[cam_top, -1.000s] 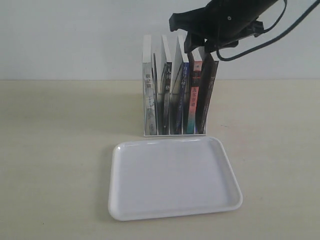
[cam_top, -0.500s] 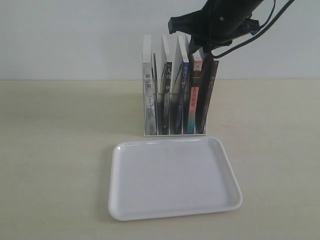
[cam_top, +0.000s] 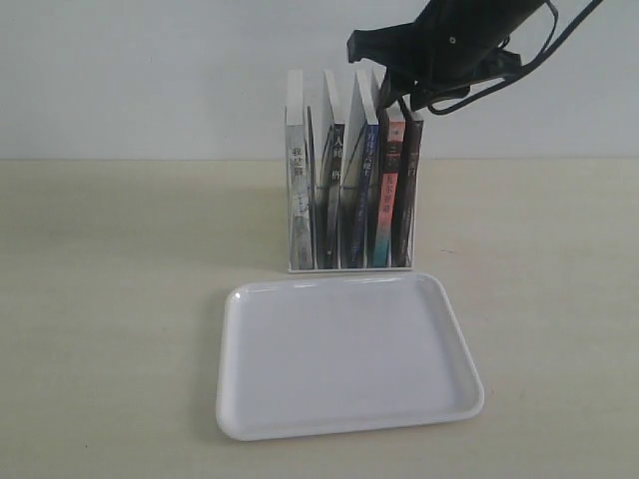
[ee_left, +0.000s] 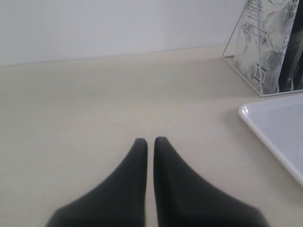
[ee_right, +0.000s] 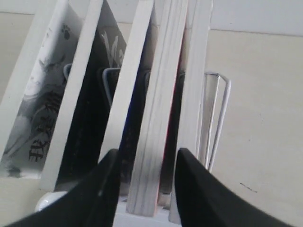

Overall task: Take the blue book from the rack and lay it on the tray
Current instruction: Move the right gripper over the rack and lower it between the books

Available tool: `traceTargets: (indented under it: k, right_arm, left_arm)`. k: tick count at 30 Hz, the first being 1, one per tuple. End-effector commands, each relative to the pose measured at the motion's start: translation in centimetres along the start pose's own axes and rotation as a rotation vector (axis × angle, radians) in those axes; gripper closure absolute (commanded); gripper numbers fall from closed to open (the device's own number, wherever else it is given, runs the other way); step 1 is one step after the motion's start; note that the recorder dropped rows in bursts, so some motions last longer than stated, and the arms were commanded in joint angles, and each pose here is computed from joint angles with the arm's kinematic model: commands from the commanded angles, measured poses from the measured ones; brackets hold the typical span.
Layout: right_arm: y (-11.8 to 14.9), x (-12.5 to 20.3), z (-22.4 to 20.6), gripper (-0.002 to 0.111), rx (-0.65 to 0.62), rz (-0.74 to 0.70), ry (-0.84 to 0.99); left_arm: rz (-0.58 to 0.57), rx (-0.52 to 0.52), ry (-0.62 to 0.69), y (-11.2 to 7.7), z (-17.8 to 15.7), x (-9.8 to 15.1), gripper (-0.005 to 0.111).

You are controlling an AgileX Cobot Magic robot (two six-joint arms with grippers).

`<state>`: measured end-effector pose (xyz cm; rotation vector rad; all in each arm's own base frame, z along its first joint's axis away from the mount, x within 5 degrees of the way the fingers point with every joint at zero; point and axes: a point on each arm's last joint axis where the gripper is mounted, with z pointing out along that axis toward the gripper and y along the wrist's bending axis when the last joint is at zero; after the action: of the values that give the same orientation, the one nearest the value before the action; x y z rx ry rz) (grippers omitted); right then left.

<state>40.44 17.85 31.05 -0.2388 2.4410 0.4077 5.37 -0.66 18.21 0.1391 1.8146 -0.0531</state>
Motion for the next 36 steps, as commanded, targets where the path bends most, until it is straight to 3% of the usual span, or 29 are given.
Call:
traceTargets:
  k: [1,11,21,36]
  right_arm:
    - [0.0,-0.3,-0.2,0.071,-0.007,-0.013,-0.018]
    - [0.6,-1.5,-1.7,0.071,-0.028,-0.029,-0.064]
    - [0.1,-0.5,0.9,0.071,-0.017,-0.023,0.019]
    - [-0.2,-0.5,1.1,0.071,0.005,-0.036,0.011]
  left_arm:
    - [-0.006,-0.001,-0.022,0.0,-0.1,-0.3,0.102]
    - [-0.006,-0.001,-0.022,0.0,-0.1,-0.3,0.102]
    - [-0.006,-0.001,-0.022,0.0,-0.1,-0.3,0.102]
    - [-0.006,-0.001,-0.022,0.0,-0.1,-0.3,0.102]
